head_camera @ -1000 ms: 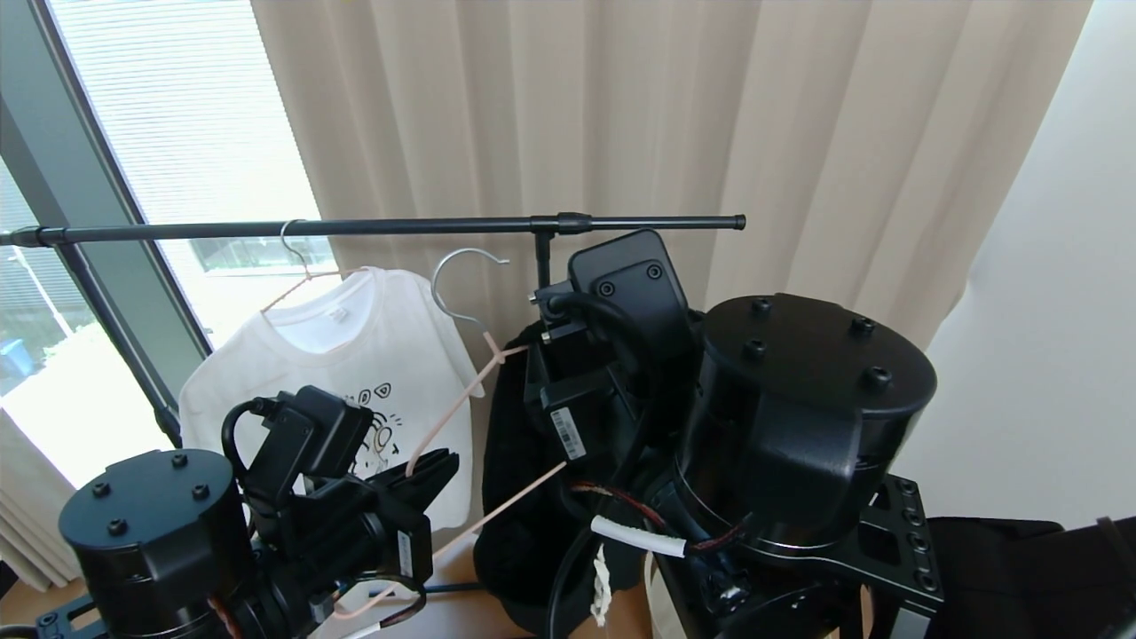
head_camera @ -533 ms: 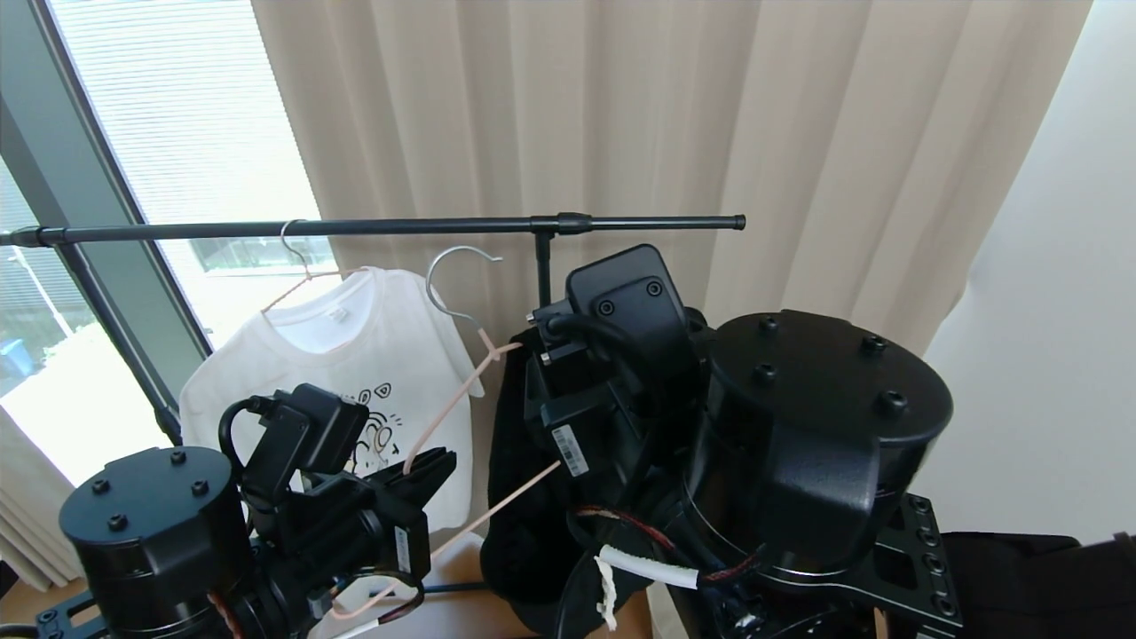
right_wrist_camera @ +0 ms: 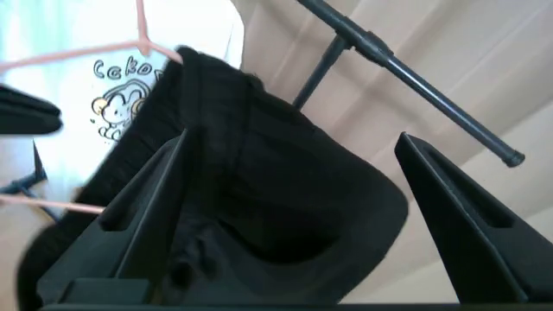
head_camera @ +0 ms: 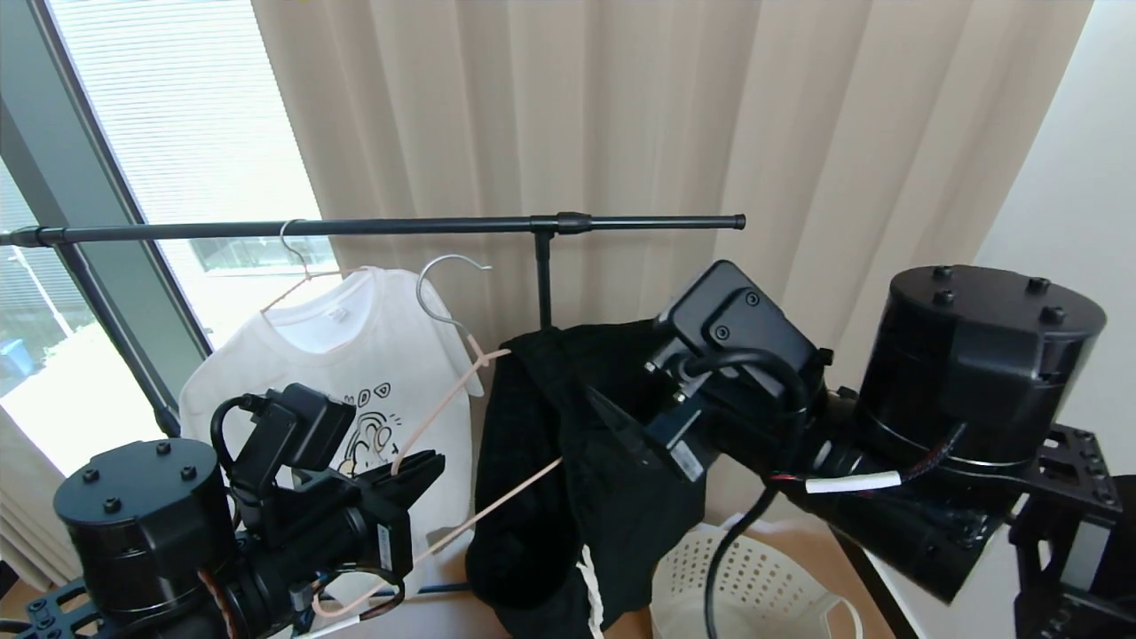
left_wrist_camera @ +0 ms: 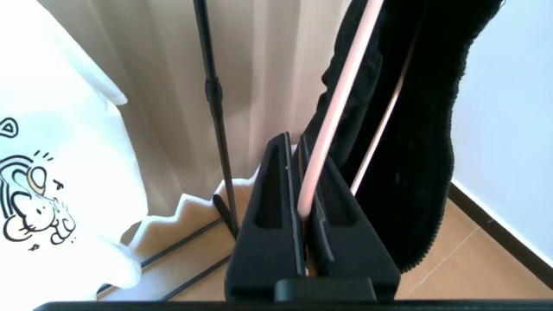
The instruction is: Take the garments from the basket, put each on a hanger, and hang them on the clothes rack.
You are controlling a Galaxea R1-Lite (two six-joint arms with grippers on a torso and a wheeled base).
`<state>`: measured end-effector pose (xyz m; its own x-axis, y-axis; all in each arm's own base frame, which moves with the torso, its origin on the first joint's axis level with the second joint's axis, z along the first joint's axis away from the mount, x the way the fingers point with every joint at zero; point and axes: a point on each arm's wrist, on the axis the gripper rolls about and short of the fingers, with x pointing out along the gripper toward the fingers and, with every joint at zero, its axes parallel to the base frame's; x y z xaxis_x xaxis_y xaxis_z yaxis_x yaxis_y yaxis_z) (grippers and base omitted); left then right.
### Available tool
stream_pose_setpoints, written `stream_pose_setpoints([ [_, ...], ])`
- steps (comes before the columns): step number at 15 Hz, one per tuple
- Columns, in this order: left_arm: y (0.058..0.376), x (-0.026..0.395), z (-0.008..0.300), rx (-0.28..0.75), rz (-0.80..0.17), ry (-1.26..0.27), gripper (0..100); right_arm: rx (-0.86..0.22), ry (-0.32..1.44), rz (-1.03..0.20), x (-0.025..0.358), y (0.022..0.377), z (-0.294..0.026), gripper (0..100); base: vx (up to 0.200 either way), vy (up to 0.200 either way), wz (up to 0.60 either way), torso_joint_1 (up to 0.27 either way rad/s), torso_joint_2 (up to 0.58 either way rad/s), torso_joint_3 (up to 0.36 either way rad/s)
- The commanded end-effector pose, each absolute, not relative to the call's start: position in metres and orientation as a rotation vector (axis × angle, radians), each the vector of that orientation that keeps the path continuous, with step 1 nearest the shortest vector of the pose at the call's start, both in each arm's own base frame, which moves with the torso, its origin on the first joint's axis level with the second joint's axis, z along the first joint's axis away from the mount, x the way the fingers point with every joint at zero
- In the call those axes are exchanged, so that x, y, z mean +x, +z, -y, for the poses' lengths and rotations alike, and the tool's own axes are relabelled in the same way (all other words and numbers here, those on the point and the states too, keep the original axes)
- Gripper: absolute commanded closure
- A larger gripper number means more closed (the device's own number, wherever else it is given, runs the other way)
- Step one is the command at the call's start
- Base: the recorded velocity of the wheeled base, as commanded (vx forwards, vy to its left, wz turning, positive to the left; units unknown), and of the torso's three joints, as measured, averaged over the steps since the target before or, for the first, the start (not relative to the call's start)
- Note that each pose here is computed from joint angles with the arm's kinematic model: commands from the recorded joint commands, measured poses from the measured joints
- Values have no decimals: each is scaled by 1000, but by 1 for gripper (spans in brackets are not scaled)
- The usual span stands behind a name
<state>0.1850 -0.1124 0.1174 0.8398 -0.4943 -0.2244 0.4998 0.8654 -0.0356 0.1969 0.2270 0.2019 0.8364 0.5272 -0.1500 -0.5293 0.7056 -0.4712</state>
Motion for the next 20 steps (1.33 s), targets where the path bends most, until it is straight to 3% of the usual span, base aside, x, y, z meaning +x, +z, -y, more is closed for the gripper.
stream_pose_setpoints([
  [1,116,185,112,28,-238,-524,100,-551,636,-32,204,232,-183,0,0,0,0,0,0,0],
  [2,114,185,112,32,-244,-525,100,-558,670,-51,206,237,-178,0,0,0,0,0,0,0],
  [6,106,179,111,107,-265,-603,100,-689,1074,-267,244,271,-133,0,0,0,0,0,0,0],
  [10,106,171,116,116,-237,-648,100,-734,1407,-485,289,264,-143,0,0,0,0,0,0,0],
  [15,105,166,117,132,-223,-670,100,-748,1516,-521,310,240,-190,0,0,0,0,0,0,0],
  [20,105,162,120,131,-208,-693,100,-781,1521,-562,315,226,-203,0,0,0,0,0,0,0],
])
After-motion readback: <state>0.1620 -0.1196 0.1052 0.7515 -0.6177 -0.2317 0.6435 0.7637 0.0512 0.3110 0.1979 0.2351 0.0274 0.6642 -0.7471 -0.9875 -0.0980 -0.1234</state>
